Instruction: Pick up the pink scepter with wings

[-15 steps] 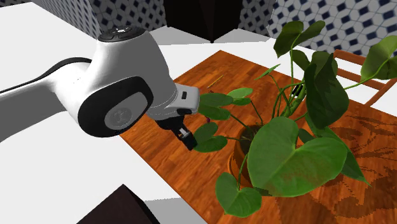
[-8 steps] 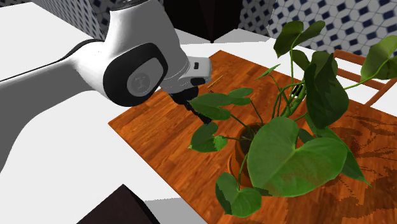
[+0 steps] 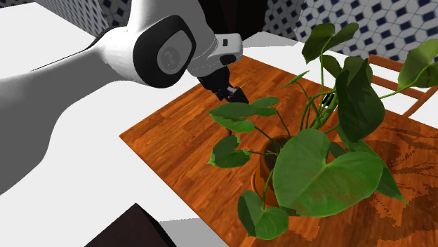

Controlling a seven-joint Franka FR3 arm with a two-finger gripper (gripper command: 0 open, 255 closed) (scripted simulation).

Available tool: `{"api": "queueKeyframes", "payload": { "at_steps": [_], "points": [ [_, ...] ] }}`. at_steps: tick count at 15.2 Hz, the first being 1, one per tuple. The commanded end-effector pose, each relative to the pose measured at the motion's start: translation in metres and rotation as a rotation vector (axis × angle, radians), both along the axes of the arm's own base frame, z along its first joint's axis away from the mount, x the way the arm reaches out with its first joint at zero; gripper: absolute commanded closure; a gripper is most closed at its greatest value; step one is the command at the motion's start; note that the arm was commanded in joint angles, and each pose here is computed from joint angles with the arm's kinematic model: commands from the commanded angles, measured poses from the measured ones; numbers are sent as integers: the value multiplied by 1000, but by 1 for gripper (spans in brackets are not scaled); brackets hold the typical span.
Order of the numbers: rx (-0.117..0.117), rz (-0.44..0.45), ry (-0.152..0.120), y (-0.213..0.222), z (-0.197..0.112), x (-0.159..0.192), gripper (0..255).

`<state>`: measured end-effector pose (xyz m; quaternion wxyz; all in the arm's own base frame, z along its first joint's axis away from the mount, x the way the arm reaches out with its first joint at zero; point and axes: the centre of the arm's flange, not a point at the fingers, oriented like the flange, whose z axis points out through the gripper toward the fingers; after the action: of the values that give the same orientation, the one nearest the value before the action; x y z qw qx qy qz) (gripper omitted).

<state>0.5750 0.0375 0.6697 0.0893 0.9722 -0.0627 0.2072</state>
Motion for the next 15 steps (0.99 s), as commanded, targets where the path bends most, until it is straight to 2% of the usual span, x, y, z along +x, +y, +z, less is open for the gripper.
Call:
{"api": "queueKeyframes", "payload": {
  "at_steps": [1,5,7,8,15],
  "points": [
    [-1,0,-3,1,-9,1,0],
    [-1,0,-3,1,-33,1,0],
    [-1,0,-3,1,-33,1,0],
    [-1,0,-3,1,-32,1,255],
    [-1,0,-3,1,-32,1,255]
  ]
}}
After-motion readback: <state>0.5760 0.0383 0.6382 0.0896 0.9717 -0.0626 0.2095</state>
